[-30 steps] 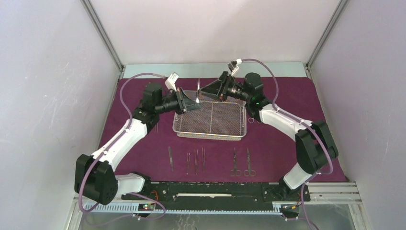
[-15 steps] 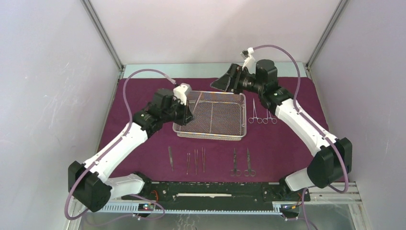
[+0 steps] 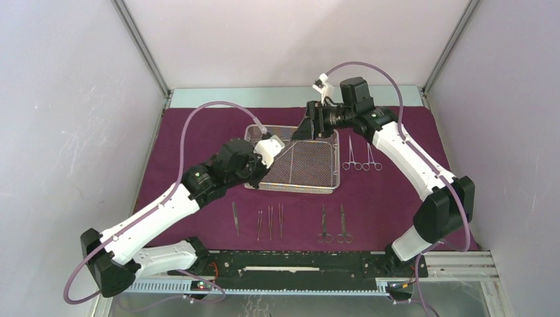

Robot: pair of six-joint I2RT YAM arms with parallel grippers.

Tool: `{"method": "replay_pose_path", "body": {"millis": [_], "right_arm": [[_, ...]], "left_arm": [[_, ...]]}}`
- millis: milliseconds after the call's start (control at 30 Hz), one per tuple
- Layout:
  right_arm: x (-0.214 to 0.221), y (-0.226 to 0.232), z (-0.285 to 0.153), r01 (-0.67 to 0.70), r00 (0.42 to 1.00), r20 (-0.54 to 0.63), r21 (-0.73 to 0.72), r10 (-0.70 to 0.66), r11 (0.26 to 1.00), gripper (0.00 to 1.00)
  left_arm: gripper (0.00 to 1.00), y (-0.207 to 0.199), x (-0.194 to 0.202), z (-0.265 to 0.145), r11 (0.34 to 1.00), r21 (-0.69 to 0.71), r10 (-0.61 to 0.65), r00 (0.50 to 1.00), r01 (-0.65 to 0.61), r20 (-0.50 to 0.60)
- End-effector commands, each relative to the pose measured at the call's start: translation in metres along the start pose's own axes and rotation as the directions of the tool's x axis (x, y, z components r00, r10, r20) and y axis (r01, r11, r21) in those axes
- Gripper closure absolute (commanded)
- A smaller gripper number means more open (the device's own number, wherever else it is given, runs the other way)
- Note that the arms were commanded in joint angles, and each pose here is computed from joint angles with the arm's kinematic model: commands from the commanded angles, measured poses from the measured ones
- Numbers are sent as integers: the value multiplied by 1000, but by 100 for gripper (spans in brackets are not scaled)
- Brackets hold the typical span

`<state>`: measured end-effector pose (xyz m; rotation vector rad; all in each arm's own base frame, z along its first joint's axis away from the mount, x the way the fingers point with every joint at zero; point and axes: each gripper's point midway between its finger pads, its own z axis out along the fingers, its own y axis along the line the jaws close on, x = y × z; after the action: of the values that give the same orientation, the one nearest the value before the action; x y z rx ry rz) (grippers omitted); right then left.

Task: Open and lay out the surgical kit
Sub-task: Pick up the medical item from the container.

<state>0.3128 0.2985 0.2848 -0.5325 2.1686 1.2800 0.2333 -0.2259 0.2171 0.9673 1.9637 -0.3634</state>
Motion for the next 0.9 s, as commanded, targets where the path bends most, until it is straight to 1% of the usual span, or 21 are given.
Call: {"method": "replay_pose_path", "body": {"millis": [0, 233, 333, 567, 700, 867], "right_arm": [[18, 25, -8, 64, 993, -87, -124, -75, 990, 30], [37, 40, -10, 72, 986, -136, -198, -100, 978, 35], [47, 44, -10, 79, 979, -169, -212, -116, 974, 40], [61, 46, -15, 71, 971, -206, -224, -119, 972, 54], [64, 54, -17, 82, 967, -213, -250, -137, 965, 57], [74, 56, -15, 92, 955, -251, -250, -156, 964, 64]], "left_arm": [[100, -2, -12, -11, 989, -20, 144, 988, -143, 62], [100, -17, -2, -5, 969, 1, 245, 969, -246, 34], [100, -18, -2, -5, 962, -8, 273, 962, -273, 32], [100, -16, 1, -6, 953, -29, 303, 953, -302, 29], [100, -16, 2, -6, 949, -43, 315, 949, -314, 25], [100, -14, 1, -7, 947, -53, 319, 947, -318, 27]]}}
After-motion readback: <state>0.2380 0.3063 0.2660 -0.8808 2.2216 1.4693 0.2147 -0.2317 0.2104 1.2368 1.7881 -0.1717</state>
